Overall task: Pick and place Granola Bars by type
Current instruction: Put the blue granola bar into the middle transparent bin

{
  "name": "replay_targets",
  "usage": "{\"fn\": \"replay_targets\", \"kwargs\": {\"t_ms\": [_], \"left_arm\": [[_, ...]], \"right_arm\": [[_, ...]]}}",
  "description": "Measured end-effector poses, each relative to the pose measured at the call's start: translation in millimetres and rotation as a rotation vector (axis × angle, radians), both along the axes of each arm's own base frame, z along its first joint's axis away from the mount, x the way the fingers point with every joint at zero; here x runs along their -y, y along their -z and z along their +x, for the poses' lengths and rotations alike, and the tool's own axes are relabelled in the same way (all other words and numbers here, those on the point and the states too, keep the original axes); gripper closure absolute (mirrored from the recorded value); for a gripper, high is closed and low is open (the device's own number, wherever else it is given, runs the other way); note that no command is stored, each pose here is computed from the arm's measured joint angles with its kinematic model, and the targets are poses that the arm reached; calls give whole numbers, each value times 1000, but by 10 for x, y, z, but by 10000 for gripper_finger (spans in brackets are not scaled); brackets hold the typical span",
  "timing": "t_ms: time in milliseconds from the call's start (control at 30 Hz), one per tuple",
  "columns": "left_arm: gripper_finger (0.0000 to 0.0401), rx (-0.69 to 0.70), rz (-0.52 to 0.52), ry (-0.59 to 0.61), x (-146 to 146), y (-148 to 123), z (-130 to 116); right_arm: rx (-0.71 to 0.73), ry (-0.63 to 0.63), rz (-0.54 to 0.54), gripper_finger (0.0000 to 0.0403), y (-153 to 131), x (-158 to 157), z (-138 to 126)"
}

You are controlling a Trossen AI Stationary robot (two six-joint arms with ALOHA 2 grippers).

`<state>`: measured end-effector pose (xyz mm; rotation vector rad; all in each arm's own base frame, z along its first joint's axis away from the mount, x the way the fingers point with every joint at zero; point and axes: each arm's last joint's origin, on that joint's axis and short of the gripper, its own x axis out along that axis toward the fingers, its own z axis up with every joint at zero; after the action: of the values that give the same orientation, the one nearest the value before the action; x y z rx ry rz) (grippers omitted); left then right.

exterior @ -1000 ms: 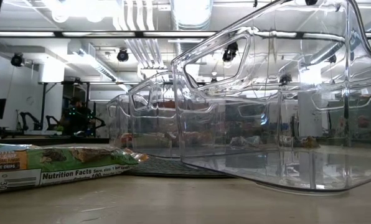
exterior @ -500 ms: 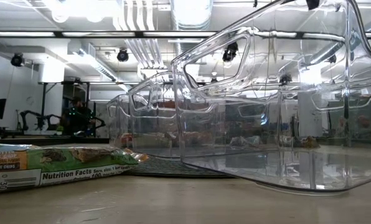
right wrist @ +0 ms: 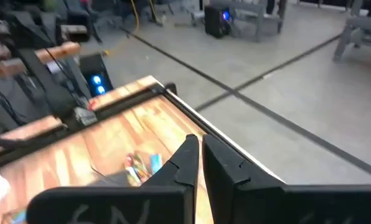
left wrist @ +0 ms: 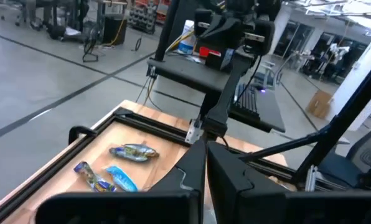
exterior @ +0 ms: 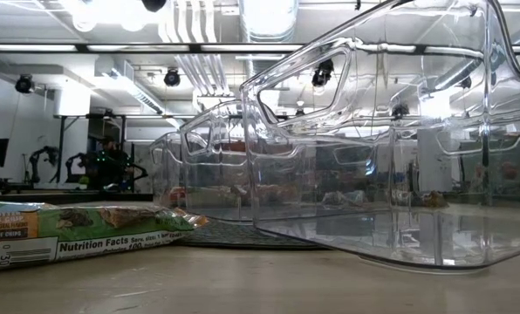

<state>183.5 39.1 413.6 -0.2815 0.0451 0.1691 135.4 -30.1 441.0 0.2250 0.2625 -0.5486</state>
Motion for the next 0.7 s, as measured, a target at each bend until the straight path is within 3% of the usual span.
{"fn": "replay_targets", "kwargs": {"t_ms": [200, 367, 500, 700], "left_arm": [[401, 15, 14, 0, 15, -24, -67], [401, 18, 15, 0, 17, -30, -79], [401, 17, 19, 0, 17, -29, -79], [401, 15, 28, 1, 17, -29, -79]], "right_arm": [[-87, 31, -17, 347, -205, 90, 87], [-186, 44, -34, 304, -192, 170, 210], [-289, 21, 73, 273, -53, 302, 363], [-366, 98, 238, 232, 184, 637, 655]]}}
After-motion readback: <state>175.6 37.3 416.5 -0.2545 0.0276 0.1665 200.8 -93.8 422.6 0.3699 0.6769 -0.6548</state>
